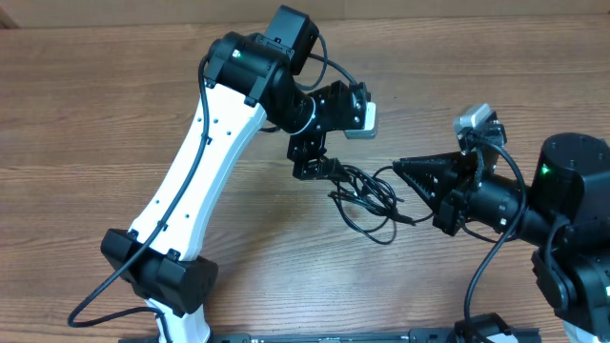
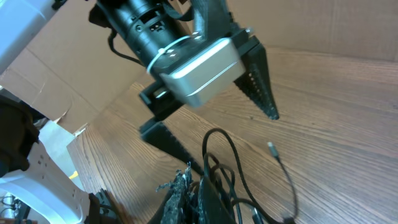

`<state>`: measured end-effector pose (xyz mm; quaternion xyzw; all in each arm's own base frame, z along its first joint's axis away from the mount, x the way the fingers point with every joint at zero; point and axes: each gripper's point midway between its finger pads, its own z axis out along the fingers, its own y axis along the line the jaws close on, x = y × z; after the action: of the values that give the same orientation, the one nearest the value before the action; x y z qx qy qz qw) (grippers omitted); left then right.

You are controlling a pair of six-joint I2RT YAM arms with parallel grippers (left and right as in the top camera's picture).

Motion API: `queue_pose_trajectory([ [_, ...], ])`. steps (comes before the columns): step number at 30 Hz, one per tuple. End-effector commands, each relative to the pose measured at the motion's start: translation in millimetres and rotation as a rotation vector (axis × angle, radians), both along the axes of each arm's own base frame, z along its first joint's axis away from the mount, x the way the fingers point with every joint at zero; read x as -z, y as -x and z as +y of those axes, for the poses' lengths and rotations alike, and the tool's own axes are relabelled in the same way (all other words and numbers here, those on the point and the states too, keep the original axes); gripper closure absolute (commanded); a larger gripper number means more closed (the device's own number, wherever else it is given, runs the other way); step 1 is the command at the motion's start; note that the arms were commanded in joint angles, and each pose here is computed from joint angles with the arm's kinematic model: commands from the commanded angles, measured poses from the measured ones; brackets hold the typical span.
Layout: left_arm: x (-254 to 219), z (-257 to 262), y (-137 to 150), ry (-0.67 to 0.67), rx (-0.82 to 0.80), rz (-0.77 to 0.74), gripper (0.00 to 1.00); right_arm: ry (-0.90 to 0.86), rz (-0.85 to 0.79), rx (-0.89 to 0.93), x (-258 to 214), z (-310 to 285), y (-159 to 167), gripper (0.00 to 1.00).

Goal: Untangle cables

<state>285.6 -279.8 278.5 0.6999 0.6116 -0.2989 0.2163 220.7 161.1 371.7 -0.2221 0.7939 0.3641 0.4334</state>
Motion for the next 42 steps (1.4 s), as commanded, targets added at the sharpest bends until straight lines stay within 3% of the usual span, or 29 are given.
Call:
queue_pose_trajectory([
  [1,-10,-6,19,0.053,0.112,-0.030,0.12,-0.013,-0.047,-0.010,-15,0,3,0.96],
  [6,-9,-10,31,0.054,0.173,-0.035,0.66,-0.018,-0.057,-0.008,-18,1,2,0.96],
  [7,-9,-12,33,0.055,0.179,-0.031,0.67,-0.018,-0.058,-0.008,-18,1,1,0.96],
  [8,-9,-13,35,0.057,0.184,-0.028,0.66,-0.019,-0.059,-0.008,-18,1,1,0.96],
  [9,-9,-15,39,0.056,0.194,-0.025,0.58,-0.019,-0.061,-0.008,-18,1,1,0.96],
  [11,-9,-17,43,0.054,0.205,-0.020,0.27,-0.019,-0.063,-0.008,-19,1,1,0.96],
  [12,-9,-19,44,0.053,0.210,-0.020,0.20,-0.019,-0.065,-0.008,-19,1,1,0.96],
  [14,-8,-21,47,0.046,0.222,-0.024,0.16,-0.020,-0.067,-0.008,-20,1,1,0.96],
  [17,-8,-21,47,0.044,0.223,-0.027,0.35,-0.020,-0.067,-0.008,-20,1,1,0.96],
  [19,-8,-21,47,0.045,0.228,-0.034,0.67,-0.020,-0.067,-0.008,-20,1,1,0.96],
  [20,-7,-21,46,0.039,0.228,-0.038,0.96,-0.020,-0.068,-0.007,-20,1,0,0.96],
  [30,-5,-20,44,0.030,0.225,-0.049,0.96,-0.018,-0.068,-0.001,-19,0,0,0.96],
  [42,-6,-20,44,0.031,0.225,-0.049,0.95,0.088,0.166,0.536,29,-82,-48,0.96],
])
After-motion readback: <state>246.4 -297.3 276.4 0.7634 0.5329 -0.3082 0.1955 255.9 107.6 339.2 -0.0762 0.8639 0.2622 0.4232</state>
